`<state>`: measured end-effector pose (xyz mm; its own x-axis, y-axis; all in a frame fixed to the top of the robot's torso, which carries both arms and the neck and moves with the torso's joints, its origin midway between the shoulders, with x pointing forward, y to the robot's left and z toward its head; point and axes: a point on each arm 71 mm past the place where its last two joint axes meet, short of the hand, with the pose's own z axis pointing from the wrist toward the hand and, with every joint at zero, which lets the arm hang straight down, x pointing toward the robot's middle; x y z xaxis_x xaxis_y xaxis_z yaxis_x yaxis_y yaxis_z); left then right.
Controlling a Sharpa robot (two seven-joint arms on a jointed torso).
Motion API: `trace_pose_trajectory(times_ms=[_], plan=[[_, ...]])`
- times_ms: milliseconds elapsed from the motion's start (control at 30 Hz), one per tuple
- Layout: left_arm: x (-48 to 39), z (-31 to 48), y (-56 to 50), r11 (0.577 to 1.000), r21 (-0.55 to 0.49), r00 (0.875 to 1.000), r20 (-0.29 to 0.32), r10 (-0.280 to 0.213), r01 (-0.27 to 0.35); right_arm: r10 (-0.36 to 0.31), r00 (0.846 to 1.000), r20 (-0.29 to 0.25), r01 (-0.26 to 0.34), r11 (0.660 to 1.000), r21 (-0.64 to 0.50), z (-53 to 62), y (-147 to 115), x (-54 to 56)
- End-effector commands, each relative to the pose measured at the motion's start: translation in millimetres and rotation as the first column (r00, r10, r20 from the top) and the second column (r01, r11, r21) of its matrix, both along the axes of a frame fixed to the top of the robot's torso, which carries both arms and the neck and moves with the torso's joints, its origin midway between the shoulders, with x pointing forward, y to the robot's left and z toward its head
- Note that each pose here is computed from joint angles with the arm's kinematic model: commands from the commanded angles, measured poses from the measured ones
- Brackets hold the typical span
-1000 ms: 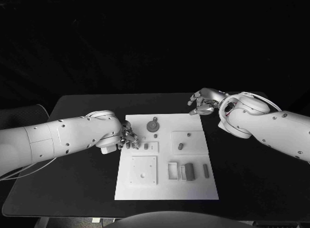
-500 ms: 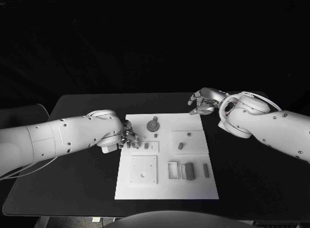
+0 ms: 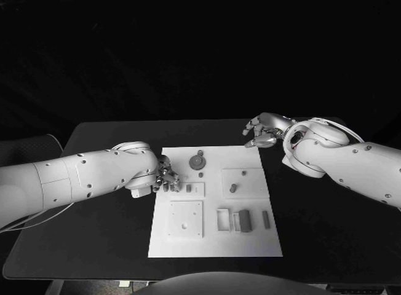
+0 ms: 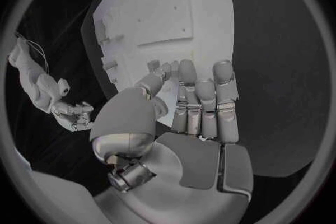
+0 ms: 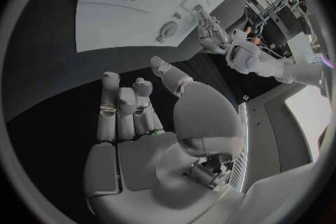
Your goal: Assemble the parts on the task board
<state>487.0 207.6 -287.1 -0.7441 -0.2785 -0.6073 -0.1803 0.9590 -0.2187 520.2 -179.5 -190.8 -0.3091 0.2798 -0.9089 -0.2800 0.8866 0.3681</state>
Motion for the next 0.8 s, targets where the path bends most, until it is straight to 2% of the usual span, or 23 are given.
trace_pose_trajectory(times_ms=[33,800], plan=[[-1.7,-2.5,-2.6,1.000,0.004,1.000,-0.007,-0.014,0.014,0.009,1.000,-0.002,-0.009,1.000,-0.010,-0.4,0.6,-0.6],[-0.3,-2.3,-1.4,1.000,0.000,1.000,0.004,-0.006,0.006,0.009,1.000,-0.004,-0.009,1.000,-0.011,-0.8,0.1,-0.4]])
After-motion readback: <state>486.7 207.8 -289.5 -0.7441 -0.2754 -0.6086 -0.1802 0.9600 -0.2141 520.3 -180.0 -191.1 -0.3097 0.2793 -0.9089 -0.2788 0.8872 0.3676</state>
